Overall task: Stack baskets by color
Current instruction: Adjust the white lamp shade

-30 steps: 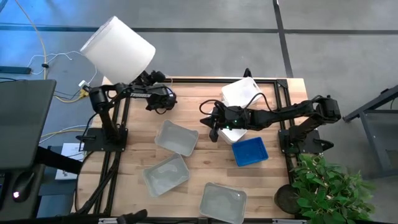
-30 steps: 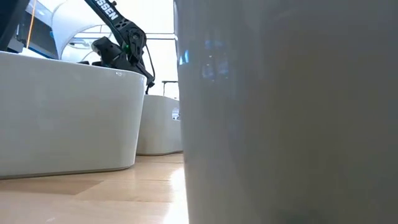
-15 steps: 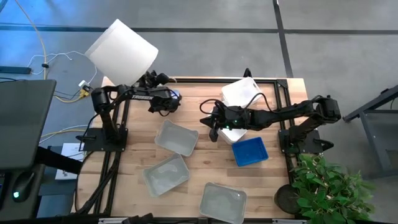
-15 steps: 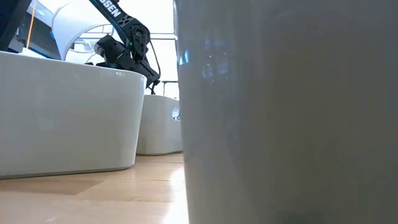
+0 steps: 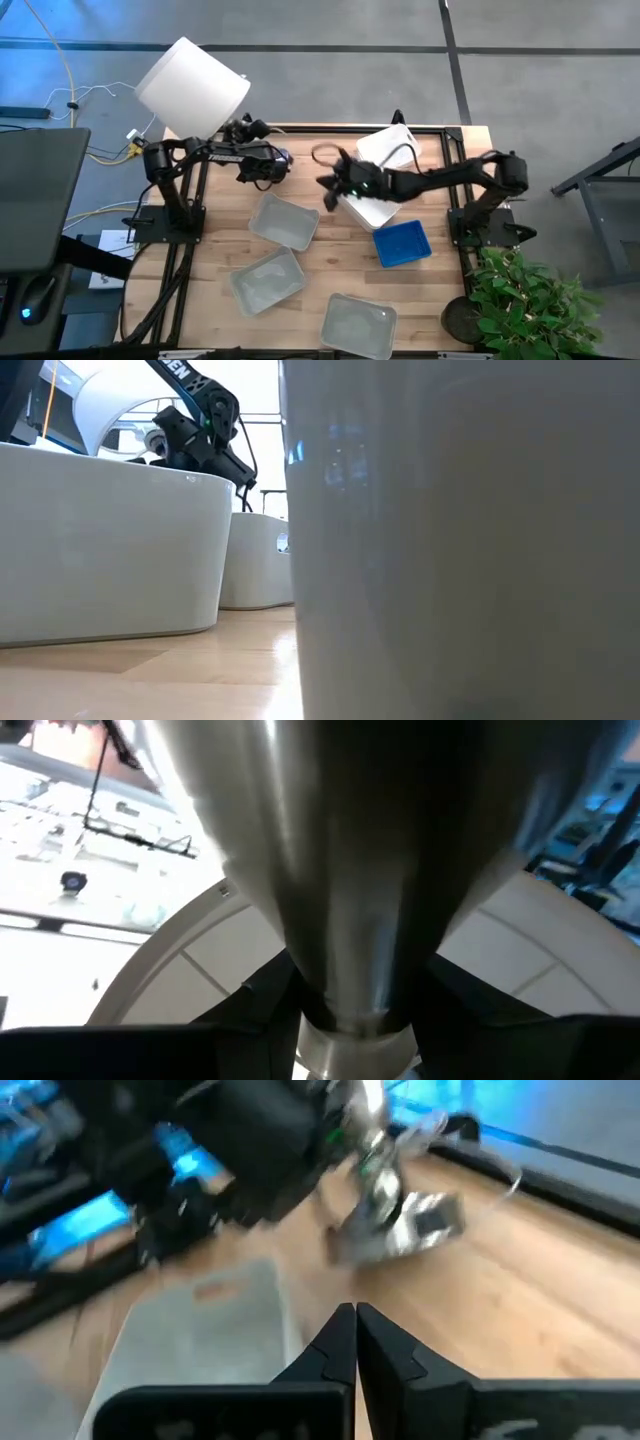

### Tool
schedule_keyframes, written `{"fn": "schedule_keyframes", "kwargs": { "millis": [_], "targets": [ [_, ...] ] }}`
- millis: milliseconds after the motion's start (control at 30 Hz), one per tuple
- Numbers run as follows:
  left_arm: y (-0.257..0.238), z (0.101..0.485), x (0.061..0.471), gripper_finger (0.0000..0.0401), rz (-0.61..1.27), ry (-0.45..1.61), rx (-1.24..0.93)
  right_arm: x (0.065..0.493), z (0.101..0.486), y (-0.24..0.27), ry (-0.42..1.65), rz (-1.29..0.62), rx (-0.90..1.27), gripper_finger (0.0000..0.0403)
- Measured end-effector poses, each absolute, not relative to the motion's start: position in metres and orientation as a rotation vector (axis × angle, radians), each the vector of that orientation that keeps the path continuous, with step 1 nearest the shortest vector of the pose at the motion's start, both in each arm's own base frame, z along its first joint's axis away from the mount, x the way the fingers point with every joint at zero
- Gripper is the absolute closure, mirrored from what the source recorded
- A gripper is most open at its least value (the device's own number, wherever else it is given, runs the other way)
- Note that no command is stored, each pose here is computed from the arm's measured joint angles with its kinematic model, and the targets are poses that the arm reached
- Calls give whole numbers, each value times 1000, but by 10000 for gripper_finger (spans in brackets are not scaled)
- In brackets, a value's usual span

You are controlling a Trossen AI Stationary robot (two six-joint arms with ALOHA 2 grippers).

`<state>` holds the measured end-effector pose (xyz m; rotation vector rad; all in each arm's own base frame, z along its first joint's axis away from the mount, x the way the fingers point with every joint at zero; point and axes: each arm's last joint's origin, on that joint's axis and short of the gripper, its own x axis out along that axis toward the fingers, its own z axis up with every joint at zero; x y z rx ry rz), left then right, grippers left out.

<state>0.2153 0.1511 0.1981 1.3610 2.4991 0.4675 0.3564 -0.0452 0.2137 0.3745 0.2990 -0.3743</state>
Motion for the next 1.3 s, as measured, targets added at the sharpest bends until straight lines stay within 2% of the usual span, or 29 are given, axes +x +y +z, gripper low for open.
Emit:
{"fn": "schedule_keyframes", "kwargs": {
  "millis": [167,467,633,900,1300],
  "targets": [
    [145,202,217,270,425,2493,1383,394,218,-83,331,-413,400,403],
    [131,203,226,270,439,2432,1478,438,170,-115,430,-440,551,403],
    [127,204,227,270,415,2432,1529,458,157,-116,441,-378,589,403],
    [126,203,227,267,434,2419,1524,459,149,-114,431,-388,605,403],
    [120,201,229,242,475,2372,1544,458,143,-112,439,-380,614,403]
  ]
}}
